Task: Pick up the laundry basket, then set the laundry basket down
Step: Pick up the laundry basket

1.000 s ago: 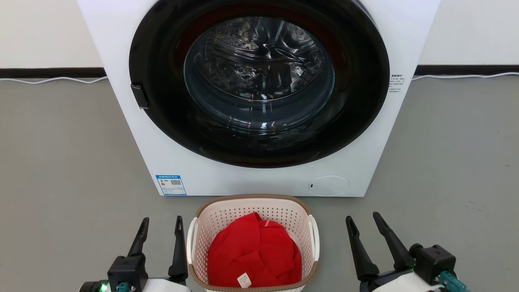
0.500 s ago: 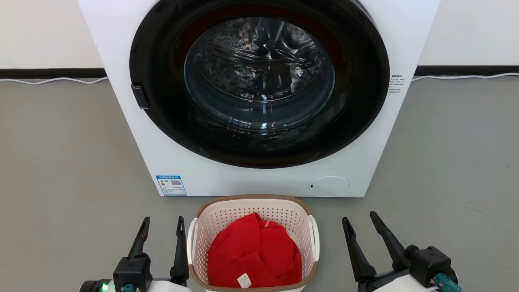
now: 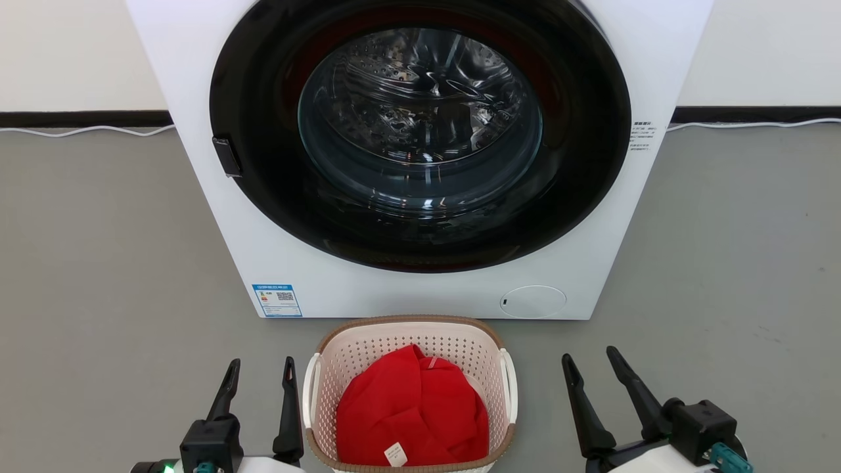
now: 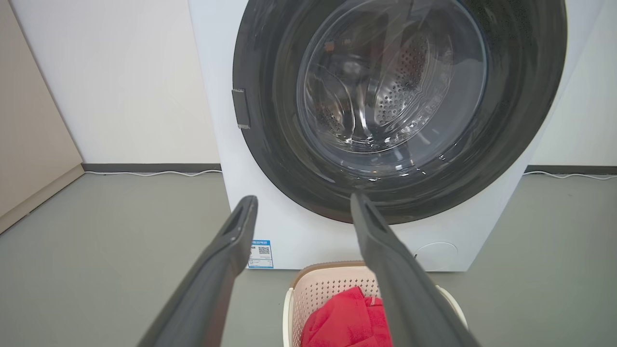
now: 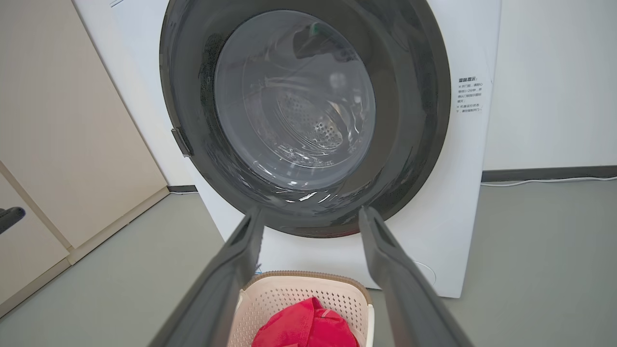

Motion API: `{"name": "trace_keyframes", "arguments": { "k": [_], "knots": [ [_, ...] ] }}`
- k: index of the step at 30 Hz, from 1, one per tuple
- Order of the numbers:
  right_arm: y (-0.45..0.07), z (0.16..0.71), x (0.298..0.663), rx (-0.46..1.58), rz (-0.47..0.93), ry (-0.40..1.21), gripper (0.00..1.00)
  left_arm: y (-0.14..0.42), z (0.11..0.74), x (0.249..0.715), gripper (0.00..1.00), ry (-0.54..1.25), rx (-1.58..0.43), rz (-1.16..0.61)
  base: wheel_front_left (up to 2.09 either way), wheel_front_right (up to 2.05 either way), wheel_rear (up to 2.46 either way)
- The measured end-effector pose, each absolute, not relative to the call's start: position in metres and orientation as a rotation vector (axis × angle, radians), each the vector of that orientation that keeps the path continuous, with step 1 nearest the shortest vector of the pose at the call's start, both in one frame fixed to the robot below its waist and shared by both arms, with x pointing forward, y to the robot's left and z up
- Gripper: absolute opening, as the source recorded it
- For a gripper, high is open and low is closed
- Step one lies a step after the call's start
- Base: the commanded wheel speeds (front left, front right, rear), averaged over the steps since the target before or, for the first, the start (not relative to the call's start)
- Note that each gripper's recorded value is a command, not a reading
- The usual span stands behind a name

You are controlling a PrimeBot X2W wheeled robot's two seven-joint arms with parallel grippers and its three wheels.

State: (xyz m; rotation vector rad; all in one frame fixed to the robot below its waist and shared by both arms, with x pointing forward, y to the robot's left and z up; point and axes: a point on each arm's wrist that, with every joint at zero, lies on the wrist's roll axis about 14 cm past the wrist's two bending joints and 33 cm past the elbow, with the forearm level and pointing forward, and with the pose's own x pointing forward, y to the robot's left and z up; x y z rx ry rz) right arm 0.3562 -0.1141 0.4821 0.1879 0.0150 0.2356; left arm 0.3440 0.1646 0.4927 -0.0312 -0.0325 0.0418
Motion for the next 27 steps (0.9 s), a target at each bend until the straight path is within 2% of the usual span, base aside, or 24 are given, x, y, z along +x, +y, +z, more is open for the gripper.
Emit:
{"name": "trace_keyframes", "arguments": {
  "k": [27],
  "knots": [
    [-0.128,0.470,0.356,0.192,0.191,0.050,1.00,0.161,0.481,0.339,1.00,0.007,-0.057,0.033,0.00,0.00,0.00]
  ]
}}
